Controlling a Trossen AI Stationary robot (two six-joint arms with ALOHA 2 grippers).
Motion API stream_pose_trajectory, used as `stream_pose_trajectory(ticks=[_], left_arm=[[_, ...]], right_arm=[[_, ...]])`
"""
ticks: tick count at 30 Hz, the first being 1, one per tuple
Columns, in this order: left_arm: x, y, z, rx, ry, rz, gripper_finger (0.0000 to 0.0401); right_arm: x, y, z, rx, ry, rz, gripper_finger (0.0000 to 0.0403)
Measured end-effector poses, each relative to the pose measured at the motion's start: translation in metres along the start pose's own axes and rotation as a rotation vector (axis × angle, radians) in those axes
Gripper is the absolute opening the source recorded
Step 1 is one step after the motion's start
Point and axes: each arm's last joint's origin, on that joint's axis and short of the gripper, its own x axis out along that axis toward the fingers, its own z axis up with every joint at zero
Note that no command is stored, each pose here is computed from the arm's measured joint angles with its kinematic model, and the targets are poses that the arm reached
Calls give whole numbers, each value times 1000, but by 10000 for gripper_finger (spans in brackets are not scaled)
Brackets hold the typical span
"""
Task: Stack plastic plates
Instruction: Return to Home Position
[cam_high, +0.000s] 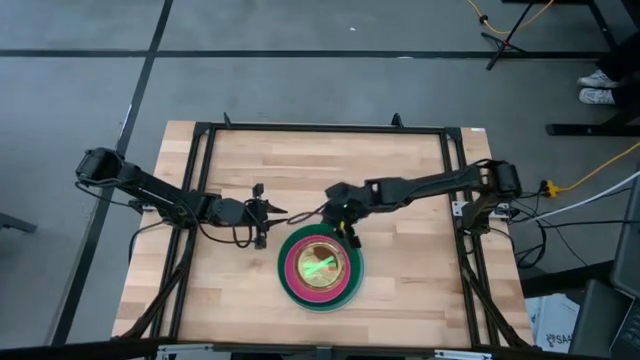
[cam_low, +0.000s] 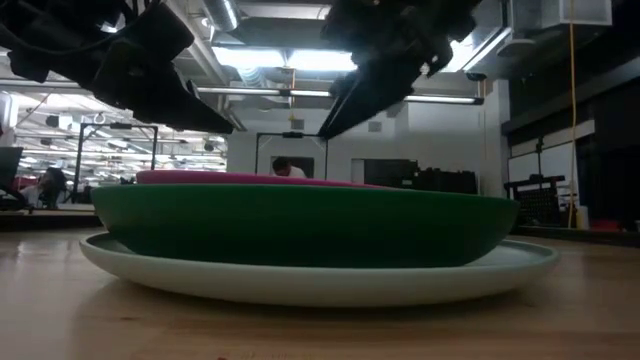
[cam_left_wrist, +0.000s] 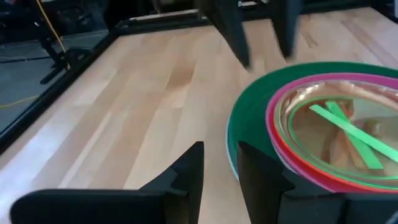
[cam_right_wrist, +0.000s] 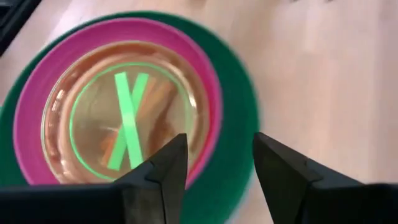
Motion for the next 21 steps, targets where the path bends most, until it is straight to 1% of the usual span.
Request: stream_pose_trajectory(ticks=[3,5,7,9,12,16,19,21], left_arm=[[0,0,-1,1,14,-5,89],[0,2,0,45,2,-40,89],[-4,8,6,75,-36,-80,89],[-9,16,15,53,-96,-84,89],[-16,26,18,35,-114,-68,89],[-25,35,21,37,-154,-97,89],[-29,43,14,36,-162,-100,89],[-33,48,11,12,-186,-81,89]], right_arm=[[-23,0,3,1,-22,-48,171],[-35,-2,1,21,-41,-67,170],[-50,-8,0,49,-70,-85,170],[-62,-15,-5,77,-94,-112,170],[-74,-24,-17,115,-120,-154,170],[-86,-33,-38,151,-144,-189,170],[-95,-38,-54,186,-146,-196,170],[-100,-39,-65,203,-149,-214,170]])
